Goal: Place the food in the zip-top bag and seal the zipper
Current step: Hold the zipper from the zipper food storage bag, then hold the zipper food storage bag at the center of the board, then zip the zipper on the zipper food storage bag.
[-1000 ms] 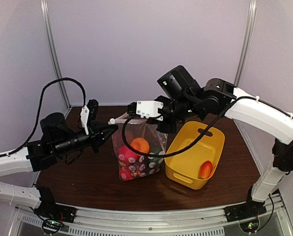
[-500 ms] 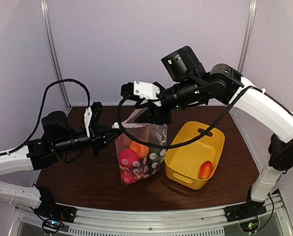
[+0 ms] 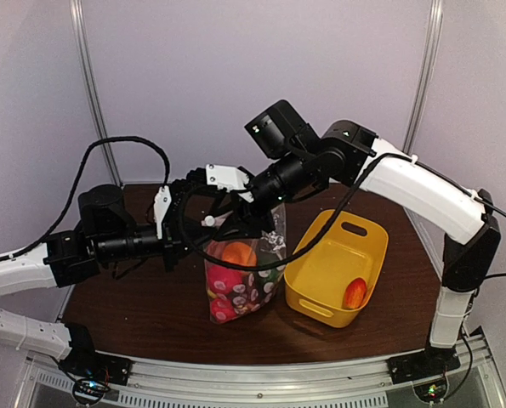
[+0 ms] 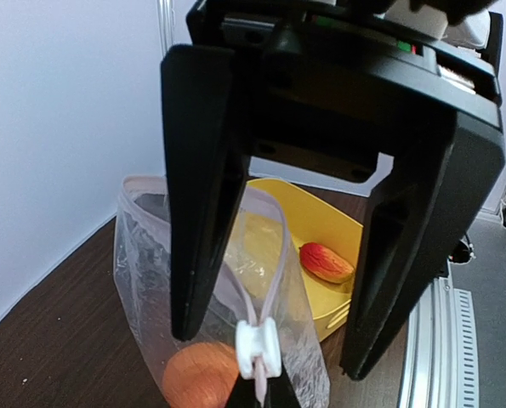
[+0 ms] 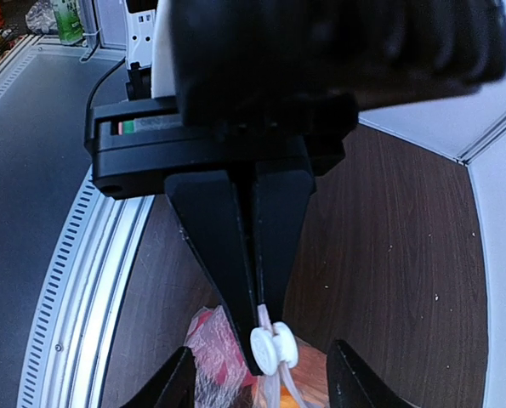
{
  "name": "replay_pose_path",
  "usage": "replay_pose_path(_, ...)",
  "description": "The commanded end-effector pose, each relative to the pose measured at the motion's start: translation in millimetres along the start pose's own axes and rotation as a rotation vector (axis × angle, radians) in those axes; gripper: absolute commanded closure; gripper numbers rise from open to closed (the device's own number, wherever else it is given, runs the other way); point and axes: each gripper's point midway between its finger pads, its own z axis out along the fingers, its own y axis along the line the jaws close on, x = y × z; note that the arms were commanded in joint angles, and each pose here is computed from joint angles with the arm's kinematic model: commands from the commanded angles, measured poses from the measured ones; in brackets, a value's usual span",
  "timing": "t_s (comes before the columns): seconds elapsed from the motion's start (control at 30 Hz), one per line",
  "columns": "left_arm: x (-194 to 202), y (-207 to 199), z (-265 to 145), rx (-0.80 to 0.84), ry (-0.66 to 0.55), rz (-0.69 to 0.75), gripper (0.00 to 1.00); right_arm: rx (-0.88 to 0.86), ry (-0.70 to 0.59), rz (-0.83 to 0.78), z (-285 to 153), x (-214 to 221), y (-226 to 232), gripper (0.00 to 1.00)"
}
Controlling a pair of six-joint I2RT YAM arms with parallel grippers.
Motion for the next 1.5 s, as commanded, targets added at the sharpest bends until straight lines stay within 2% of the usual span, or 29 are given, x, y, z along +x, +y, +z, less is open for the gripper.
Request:
replay_pose_path(0.0,-13.5,1.6,-1.0,-0.022,-0.026,0.048,1.00,-0.044,-0.048,0.020,-8.1,-13.1,7.0,0.50)
replay_pose_path(0.2,-11.4,4.7,-1.6,-0.048,-0.023,0.055,1.00,-0.060,-0.053,0.036,-4.9,-13.3,8.6,0.65)
replay_pose_path(0.33,-12.8,7.0,-3.2,-0.063,-0.027,0.055,1.00,-0.063,-0.048,0.047,-2.1,-11.2,8.2,0.70)
replay_pose_path(0.5,-11.5,6.7,-2.7,-0.062,-0.026,0.050,1.00,-0.032,-0.054,0.065,-0.4,-13.8,1.0,0.84)
replay_pose_path(0.67,-11.8,5.9,-4.0,-0.061,-0.032,0.043,1.00,0.014,-0.043,0.066,0.1,-13.1,-7.9,0.91)
replay_pose_path(1.0,-28.8,4.1,-18.7,-0.067,-0.074,0.050,1.00,0.176,0.030,-0.032,-11.6,-5.4,-37.0,0.98)
replay_pose_path(1.2,-24.1,13.2,-31.2,-0.133,-0.038,0.062,1.00,0.277,0.068,-0.076,-29.0,0.2,-59.5,0.99)
replay_pose_path(1.47,-30.0,28.1,-58.0,-0.254,-0.065,0.073,1.00,0.287,0.152,-0.077,-33.2,26.0,-66.1,0.99)
